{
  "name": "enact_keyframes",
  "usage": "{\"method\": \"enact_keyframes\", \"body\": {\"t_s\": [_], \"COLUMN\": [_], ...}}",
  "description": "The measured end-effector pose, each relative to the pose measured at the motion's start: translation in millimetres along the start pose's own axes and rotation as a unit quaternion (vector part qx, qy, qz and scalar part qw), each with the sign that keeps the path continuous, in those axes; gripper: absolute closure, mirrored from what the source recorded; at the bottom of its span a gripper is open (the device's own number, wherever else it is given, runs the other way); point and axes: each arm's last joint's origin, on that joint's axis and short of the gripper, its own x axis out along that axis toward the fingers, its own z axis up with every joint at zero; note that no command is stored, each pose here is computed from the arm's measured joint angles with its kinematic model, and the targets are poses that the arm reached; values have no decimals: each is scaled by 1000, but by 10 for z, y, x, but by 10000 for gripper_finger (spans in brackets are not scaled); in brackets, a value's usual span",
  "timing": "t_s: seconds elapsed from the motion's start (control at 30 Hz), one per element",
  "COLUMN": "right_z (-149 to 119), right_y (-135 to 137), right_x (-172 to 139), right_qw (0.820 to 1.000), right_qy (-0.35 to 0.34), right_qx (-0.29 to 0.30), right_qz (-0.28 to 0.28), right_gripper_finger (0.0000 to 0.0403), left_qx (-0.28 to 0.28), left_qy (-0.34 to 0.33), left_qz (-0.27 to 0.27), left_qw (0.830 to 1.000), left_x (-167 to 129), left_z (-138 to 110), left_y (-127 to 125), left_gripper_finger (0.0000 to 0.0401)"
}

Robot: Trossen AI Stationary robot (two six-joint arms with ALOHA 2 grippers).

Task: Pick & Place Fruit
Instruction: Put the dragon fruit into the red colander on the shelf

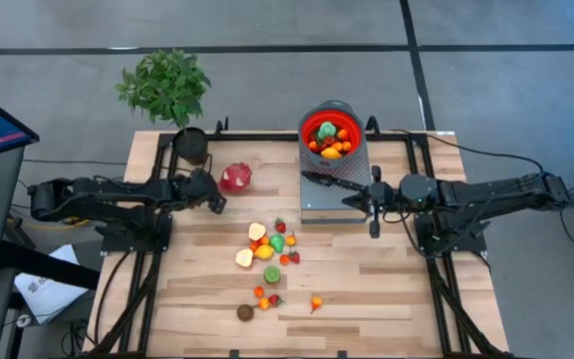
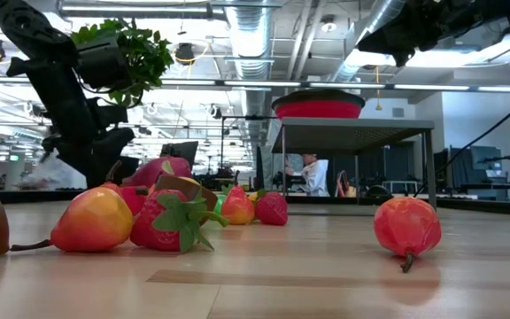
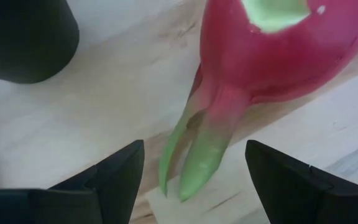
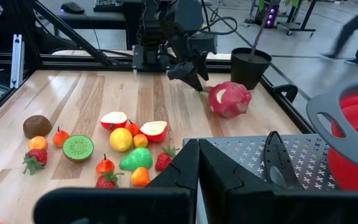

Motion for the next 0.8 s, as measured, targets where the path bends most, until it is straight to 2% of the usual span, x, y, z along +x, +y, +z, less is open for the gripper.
{"method": "enact_keyframes", "body": {"t_s": [0.4,0.57,0.8], "right_z": [1,4,8], "right_y": [0,0,0], "right_x": [0,0,0], "right_qw": [1000,1000,1000], "right_qy": [-1,-2,-4], "right_qx": [0,0,1], "right_qz": [0,0,0], "right_gripper_finger": [400,400,400], "left_qx": [3,18,23], "left_qy": [3,25,16], "left_qz": [6,23,47], "left_qw": [1000,999,998], "left_x": [45,144,223], "left_z": [-8,-53,-63], "left_y": [-23,-54,-83], "left_gripper_finger": [128,128,128]}}
